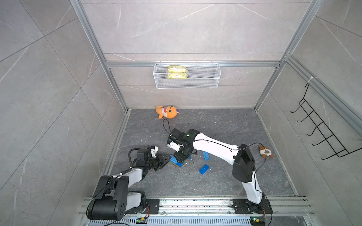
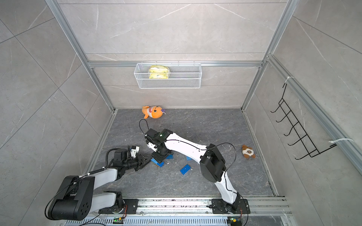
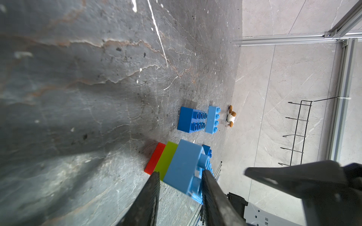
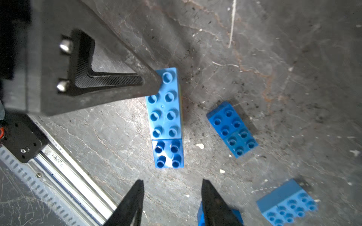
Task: Assemble a heart with lego
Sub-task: Assemble the lego brick with the lego brick, then pick up the lego brick from the center of the board.
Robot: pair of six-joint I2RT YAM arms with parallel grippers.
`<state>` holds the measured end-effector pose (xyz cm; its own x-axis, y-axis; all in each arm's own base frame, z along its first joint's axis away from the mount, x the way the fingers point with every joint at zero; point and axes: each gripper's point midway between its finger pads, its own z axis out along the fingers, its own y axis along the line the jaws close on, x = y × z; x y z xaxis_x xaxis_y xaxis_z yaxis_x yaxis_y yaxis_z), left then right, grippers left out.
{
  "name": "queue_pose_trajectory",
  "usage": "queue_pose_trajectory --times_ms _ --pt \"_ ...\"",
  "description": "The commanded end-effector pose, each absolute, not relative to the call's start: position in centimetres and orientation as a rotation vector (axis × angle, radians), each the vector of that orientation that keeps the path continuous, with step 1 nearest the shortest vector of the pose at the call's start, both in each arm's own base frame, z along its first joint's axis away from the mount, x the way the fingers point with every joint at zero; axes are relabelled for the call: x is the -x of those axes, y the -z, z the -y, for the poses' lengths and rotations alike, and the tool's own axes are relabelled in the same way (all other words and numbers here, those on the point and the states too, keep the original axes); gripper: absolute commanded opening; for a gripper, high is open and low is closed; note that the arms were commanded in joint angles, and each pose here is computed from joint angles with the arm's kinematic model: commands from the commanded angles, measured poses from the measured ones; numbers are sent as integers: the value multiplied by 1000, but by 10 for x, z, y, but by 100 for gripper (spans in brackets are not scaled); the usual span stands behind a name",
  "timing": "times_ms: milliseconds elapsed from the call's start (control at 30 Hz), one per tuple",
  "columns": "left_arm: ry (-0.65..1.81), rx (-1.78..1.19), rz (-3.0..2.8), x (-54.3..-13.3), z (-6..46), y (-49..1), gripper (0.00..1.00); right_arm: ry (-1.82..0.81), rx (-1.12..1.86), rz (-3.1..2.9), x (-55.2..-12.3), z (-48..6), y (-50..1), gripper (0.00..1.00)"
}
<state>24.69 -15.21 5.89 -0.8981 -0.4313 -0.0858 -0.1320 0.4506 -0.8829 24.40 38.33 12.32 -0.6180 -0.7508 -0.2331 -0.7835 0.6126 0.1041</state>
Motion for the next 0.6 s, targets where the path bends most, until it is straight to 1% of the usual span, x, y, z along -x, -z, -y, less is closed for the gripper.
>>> queue_pose_trajectory --times_ms 0,167,267,500,567 --pt "1427 437 -2391 -251 154 -69 39 -253 1062 -2713 -271 -341 -130 51" --pt "1426 434 -2393 -252 154 -69 39 -211 749 -2830 -299 -268 -97 52" --pt "1430 433 -2391 -252 155 -70 39 -157 644 -2887 -306 -237 -74 53" --pt "1436 426 -2383 -255 155 -74 39 -116 604 -2945 -314 -226 -41 54" --pt "1436 428 -2381 -255 155 -74 39 -121 606 -2955 -314 -228 -36 52"
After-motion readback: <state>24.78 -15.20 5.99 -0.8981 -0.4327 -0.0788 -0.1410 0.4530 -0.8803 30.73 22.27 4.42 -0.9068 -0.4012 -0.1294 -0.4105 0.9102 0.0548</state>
